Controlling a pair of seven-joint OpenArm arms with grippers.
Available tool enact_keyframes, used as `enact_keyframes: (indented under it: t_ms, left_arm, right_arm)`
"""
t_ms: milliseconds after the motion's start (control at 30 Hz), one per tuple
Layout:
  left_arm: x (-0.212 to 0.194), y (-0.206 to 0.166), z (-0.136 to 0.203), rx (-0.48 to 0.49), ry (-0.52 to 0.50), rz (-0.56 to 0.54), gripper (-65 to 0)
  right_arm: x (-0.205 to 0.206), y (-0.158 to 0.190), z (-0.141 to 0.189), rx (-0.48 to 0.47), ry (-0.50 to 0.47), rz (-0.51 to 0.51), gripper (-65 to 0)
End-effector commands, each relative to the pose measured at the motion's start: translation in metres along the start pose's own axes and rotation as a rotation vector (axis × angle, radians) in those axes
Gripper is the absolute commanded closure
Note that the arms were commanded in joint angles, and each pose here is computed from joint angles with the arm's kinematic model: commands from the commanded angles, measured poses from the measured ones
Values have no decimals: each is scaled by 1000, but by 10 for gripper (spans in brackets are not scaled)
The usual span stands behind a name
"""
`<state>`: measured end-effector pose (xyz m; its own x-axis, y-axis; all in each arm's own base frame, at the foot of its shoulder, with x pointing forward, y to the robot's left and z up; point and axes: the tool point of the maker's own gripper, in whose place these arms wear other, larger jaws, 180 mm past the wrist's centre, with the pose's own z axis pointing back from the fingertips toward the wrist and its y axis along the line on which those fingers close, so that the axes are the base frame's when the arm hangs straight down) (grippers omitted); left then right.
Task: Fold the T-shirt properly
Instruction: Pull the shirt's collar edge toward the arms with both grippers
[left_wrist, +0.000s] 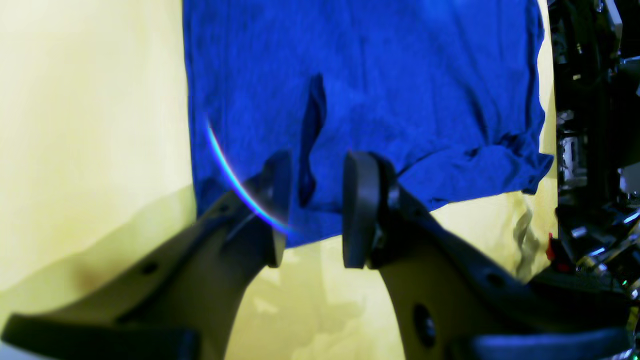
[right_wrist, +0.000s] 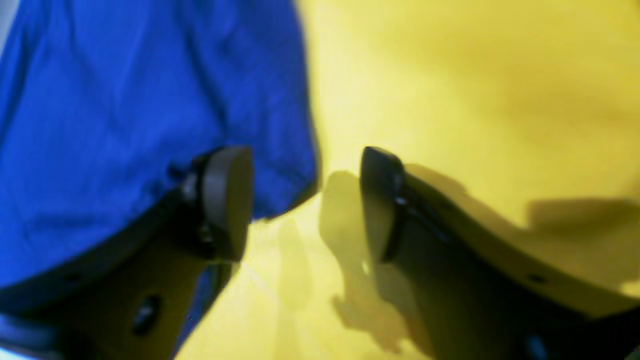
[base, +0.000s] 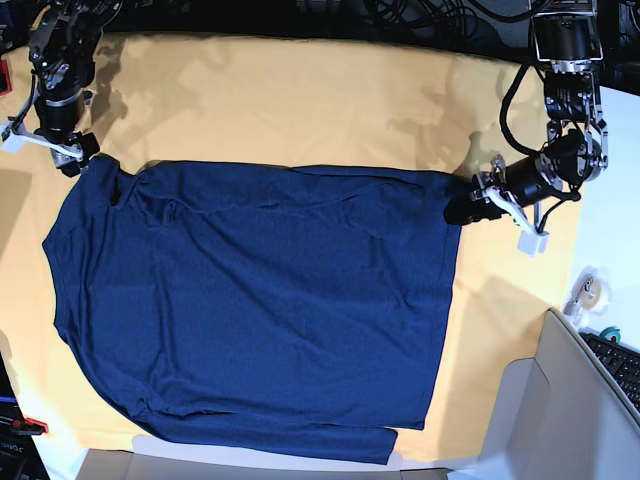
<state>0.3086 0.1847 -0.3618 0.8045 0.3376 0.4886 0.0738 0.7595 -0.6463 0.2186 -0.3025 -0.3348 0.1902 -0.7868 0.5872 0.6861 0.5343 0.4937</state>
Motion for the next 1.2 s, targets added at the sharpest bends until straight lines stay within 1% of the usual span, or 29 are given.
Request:
enact_keyframes:
  t_ms: [0, 67, 167, 233, 333, 433, 533, 900, 1167]
  left_arm:
    - [15, -6, 5, -18, -33, -26, -182]
    - [15, -6, 5, -18, -33, -26, -182]
    - [15, -6, 5, -19, -33, -27, -182]
    - [15, -6, 5, -19, -33, -27, -182]
    - [15, -6, 5, -19, -33, -27, -182]
    - [15, -6, 5, -18, -32, -27, -182]
    - [11, -4, 5, -15, -25, -22, -182]
    - [10, -4, 5, -14, -24, -20, -182]
    - [10, -4, 5, -14, -24, -20, -182]
  right_arm:
    - [9, 6, 3, 31, -26, -15, -405]
    - [13, 0, 5, 33, -40, -74, -445]
    - [12, -3, -2, 37, -31, -146, -450]
    - [-1, -7, -13, 45, 24, -207, -450]
    - [-26, -11, -34, 88, 122, -298, -450]
    - [-46, -15, -50, 110, 191, -367, -450]
    - [-50, -18, -56, 105, 211, -375, -450]
    - [-37, 3, -57, 155, 181, -364, -450]
    - [-41, 20, -60, 187, 199, -354, -450]
